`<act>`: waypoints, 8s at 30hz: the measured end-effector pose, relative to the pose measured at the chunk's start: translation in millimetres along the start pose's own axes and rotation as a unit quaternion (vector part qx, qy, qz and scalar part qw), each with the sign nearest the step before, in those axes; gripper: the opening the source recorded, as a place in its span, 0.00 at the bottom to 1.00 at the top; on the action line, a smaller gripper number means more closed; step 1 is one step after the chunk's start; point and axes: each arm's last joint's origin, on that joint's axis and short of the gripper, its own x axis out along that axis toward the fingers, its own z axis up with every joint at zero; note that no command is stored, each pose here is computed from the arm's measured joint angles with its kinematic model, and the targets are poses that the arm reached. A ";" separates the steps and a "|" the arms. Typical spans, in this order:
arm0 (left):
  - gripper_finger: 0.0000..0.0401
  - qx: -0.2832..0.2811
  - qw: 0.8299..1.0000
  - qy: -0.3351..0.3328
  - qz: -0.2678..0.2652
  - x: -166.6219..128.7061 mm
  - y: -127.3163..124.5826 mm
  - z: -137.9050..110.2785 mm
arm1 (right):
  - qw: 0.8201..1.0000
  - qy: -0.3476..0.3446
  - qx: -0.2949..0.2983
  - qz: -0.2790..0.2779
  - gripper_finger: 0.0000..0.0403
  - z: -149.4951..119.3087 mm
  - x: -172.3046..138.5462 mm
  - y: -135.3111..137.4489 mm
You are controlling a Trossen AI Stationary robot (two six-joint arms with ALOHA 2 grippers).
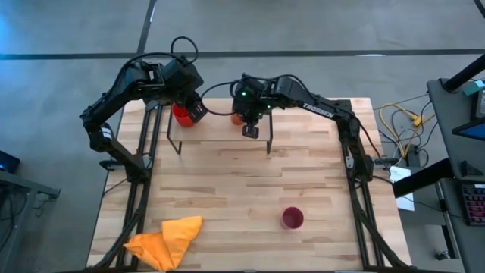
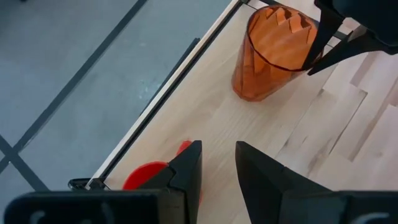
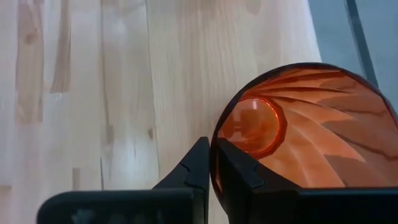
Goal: Stack small to large cups/mugs on shelf
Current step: Put the orange cup on the shelf, then put the pink cup on the shelf
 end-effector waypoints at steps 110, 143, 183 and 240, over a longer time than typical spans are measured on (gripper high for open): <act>0.21 0.131 0.951 0.017 -0.278 52.4 -150.1 13.2 | 0.971 0.039 0.226 -0.071 0.02 -108.9 -162.0 33.4; 0.21 -0.064 0.917 0.059 -0.388 163.3 -348.3 -29.3 | 0.940 0.214 0.249 -0.096 0.02 -233.1 -107.5 59.7; 0.21 -0.090 0.938 0.064 -0.329 175.4 -358.2 -55.0 | 0.950 0.170 0.248 -0.089 0.02 -235.6 -96.3 60.2; 0.13 -0.094 0.942 0.071 -0.313 186.0 -362.3 -70.8 | 0.953 0.152 0.248 -0.087 0.02 -232.2 -94.9 59.7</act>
